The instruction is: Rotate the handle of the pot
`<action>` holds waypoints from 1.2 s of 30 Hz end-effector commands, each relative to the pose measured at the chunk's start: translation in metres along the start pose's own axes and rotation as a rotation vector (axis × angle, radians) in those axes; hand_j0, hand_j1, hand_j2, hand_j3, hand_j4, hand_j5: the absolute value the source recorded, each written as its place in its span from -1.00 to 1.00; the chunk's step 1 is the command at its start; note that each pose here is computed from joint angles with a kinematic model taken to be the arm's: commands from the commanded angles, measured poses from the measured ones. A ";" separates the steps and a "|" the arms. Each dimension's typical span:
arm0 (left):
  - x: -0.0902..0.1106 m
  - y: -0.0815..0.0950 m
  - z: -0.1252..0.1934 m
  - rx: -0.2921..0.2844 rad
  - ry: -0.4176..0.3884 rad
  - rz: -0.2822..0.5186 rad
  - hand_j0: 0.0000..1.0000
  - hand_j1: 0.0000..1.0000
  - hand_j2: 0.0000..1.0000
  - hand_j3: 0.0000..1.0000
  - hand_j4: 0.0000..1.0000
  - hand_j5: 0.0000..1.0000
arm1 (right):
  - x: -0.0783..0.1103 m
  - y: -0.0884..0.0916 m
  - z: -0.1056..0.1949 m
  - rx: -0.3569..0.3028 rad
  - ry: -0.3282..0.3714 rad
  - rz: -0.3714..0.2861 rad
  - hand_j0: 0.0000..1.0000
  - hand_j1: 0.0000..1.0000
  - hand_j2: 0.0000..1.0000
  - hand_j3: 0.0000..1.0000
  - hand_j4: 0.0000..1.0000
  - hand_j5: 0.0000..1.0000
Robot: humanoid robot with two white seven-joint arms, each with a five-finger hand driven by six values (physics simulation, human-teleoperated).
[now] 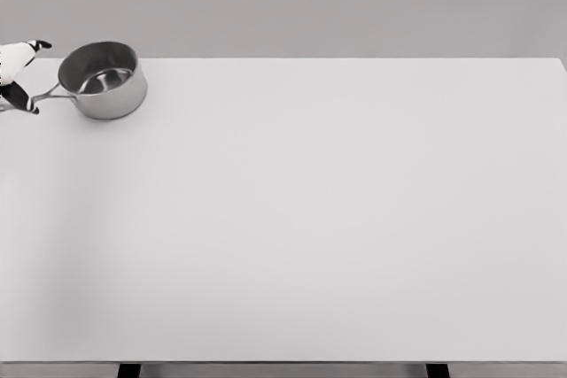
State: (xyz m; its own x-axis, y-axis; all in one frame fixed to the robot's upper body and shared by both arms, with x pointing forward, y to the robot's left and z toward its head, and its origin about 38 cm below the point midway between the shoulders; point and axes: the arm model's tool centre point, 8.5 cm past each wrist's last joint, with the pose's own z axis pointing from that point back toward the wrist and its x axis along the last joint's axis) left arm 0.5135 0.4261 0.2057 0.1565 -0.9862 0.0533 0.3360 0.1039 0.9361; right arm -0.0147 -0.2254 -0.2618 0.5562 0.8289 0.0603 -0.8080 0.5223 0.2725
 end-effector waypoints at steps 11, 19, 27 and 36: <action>0.007 -0.004 -0.028 0.046 0.075 -0.011 1.00 1.00 1.00 1.00 1.00 1.00 | 0.000 0.000 0.000 0.001 0.000 0.001 1.00 1.00 1.00 1.00 1.00 1.00; -0.002 -0.004 -0.028 0.051 0.096 -0.010 1.00 1.00 1.00 1.00 1.00 1.00 | 0.000 0.000 0.000 0.000 0.000 0.000 1.00 1.00 1.00 1.00 1.00 1.00; -0.016 0.002 -0.024 0.082 0.122 -0.016 1.00 1.00 1.00 1.00 1.00 1.00 | 0.000 0.000 0.000 0.000 0.000 0.000 1.00 1.00 1.00 1.00 1.00 1.00; -0.027 0.027 -0.004 0.126 -0.016 -0.077 1.00 1.00 1.00 1.00 1.00 1.00 | 0.000 0.000 0.000 0.000 0.000 0.000 1.00 1.00 1.00 1.00 1.00 1.00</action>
State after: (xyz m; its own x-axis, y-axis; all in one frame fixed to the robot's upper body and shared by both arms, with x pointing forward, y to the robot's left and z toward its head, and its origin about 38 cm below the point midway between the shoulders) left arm 0.5268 0.4522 0.2132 0.1817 -0.9834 -0.0037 0.2471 0.0421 0.9681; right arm -0.0147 -0.2254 -0.2618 0.5562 0.8289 0.0602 -0.8080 0.5224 0.2724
